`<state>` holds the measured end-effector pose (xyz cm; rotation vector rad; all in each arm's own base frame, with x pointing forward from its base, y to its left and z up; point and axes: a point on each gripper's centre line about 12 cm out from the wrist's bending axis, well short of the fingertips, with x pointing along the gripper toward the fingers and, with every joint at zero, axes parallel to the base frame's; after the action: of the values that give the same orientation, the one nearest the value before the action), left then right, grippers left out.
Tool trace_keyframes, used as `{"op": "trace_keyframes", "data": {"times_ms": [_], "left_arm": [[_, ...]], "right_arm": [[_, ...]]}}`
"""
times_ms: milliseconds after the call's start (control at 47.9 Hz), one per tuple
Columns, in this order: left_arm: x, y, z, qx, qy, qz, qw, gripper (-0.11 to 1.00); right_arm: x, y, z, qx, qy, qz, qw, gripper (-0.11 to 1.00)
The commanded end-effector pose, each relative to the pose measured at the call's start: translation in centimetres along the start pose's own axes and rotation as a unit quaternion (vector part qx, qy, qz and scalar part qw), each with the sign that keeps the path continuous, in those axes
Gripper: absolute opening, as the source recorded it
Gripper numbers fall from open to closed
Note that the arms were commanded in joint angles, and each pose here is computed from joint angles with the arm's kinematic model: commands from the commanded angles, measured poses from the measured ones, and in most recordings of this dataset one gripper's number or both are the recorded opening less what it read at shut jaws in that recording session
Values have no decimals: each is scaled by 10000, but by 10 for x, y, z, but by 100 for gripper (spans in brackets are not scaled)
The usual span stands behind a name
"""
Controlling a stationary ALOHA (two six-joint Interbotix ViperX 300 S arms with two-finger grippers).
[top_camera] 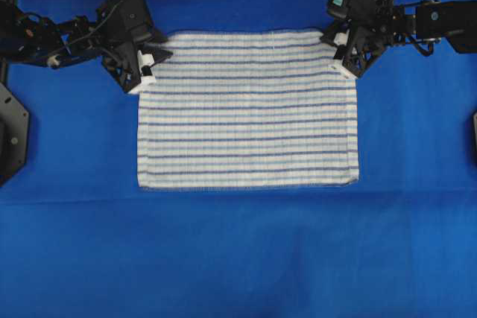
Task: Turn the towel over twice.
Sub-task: 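Move both grippers to the towel's far corners and pinch them again, then lift the far corners with both grippers and pull them toward the far edge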
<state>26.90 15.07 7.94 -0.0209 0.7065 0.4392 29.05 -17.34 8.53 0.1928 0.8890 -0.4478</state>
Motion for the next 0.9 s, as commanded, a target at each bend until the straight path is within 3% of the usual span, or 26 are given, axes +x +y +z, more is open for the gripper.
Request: {"op": "trace_keyframes", "data": {"times_ms": [0,104,396,605,876], "left_arm": [[0,2,5,-3,-29,16,10000,19],[-1,2,5,5,-28,16,10000,1],[-9,18,24,-76,-363,240,9990,1],[-21,44,44,-239,-735,591,9953,1],[-39,63,77,-277,-1287,861,9875,1]], "right_arm": [[-3,-3,1,44,-27,-41,10000,3],[-4,-3,0,106,-20,-41,9999,2],[-17,-7,10,112,-147,-180,9997,2],[-30,-29,24,197,-242,-553,9980,2],[-54,-54,56,184,-744,-898,9930,2]]}}
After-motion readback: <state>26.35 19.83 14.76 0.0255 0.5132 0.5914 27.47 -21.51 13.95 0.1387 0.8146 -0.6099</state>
